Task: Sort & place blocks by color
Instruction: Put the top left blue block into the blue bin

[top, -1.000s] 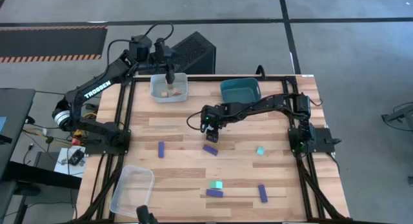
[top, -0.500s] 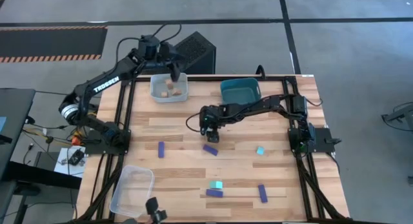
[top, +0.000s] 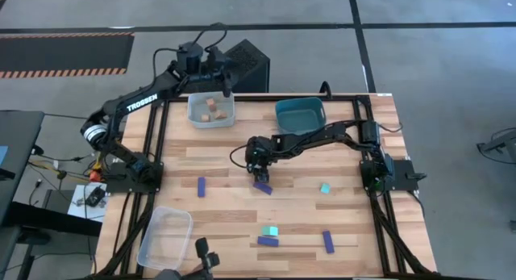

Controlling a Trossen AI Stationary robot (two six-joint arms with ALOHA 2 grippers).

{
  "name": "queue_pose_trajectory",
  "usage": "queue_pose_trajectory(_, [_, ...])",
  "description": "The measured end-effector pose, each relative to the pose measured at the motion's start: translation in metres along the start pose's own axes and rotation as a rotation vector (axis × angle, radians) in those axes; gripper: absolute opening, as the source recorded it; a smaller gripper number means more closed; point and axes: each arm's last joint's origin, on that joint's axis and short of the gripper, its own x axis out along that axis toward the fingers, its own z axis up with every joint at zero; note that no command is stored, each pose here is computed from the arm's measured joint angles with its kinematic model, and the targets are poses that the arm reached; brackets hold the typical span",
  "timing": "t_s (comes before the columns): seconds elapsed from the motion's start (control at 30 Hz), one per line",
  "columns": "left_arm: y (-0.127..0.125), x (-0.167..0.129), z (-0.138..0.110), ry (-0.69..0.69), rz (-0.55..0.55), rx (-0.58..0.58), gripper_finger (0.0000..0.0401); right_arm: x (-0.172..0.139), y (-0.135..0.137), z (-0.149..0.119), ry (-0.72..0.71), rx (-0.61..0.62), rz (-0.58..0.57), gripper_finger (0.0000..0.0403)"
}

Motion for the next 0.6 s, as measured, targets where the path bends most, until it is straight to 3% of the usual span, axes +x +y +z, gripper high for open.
queue_pose_trajectory(0.23, [0.006,0.000,0.021,-0.118,0.008,0.077,0.0185,-0.001,-0.015,0.000,-0.006,0.075,-0.031,0.0273])
queue_pose_trajectory(0.53, [0.011,-0.010,0.050,-0.141,0.037,0.175,0.0185,-0.004,-0.034,-0.011,0.096,0.140,-0.031,0.0131])
queue_pose_trajectory(0.6, [0.012,-0.011,0.052,-0.141,0.042,0.171,0.0185,-0.007,-0.035,-0.013,0.125,0.190,-0.017,0.0129])
